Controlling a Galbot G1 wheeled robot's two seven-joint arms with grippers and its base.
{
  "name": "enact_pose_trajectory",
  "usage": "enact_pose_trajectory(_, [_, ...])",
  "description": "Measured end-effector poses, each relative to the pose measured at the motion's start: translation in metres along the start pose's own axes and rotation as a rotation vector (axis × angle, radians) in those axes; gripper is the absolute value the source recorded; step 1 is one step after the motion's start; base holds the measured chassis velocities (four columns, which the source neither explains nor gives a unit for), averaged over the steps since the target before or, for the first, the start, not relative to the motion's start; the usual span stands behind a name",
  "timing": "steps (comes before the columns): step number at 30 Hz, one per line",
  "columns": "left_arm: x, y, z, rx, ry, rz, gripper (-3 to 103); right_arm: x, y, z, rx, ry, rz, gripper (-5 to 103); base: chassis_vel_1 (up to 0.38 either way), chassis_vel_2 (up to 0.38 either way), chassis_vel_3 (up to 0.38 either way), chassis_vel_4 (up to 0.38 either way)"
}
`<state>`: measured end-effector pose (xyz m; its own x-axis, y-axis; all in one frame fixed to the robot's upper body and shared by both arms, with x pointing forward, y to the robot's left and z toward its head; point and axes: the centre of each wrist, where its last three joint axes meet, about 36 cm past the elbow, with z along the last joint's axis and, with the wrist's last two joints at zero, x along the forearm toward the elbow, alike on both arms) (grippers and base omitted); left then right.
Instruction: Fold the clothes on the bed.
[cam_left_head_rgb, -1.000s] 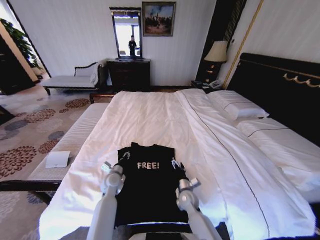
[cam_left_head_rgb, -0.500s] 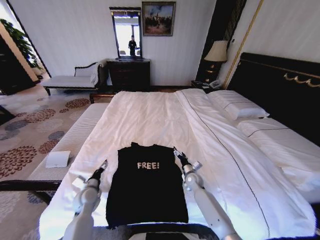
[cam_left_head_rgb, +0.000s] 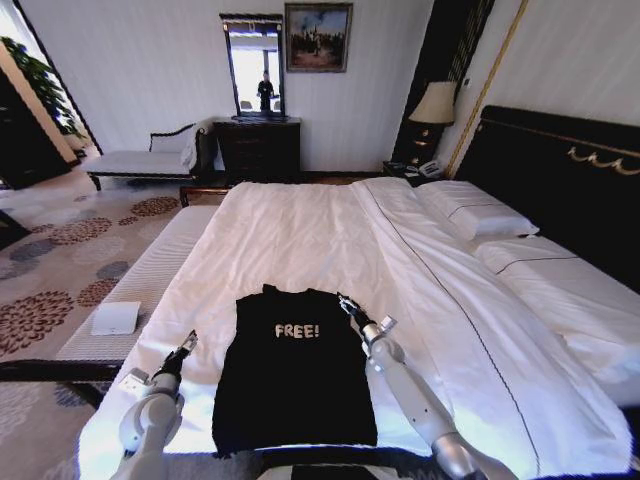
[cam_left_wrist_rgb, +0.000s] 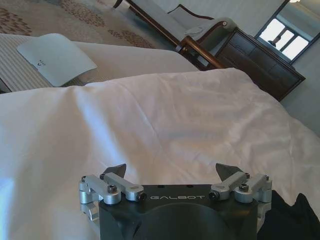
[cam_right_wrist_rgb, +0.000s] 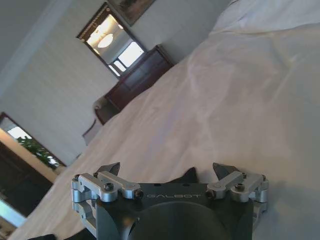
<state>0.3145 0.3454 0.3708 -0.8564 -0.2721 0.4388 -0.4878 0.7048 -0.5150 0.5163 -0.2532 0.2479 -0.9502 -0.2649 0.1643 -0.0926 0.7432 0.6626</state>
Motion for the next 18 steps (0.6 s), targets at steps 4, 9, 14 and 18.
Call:
enact_pose_trajectory(4, [0.001,-0.002,-0.001,-0.001,-0.004,0.006,100,-0.001,-0.005,0.0,0.005,0.006,0.03,101,0.0,0.0,0.0,0.0])
enact_pose_trajectory(9, [0.002,-0.005,-0.002,-0.001,-0.008,0.011,100,-0.005,-0.008,-0.001,0.009,0.031,0.05,91,0.0,0.0,0.0,0.0])
enact_pose_trajectory(14, [0.003,-0.004,-0.001,-0.002,-0.005,0.006,100,-0.011,-0.006,0.0,0.007,0.04,0.053,69,0.0,0.0,0.0,0.0])
enact_pose_trajectory(18, [0.004,-0.002,-0.002,-0.004,-0.008,0.002,100,-0.014,-0.005,0.002,0.014,0.047,0.055,58,0.0,0.0,0.0,0.0])
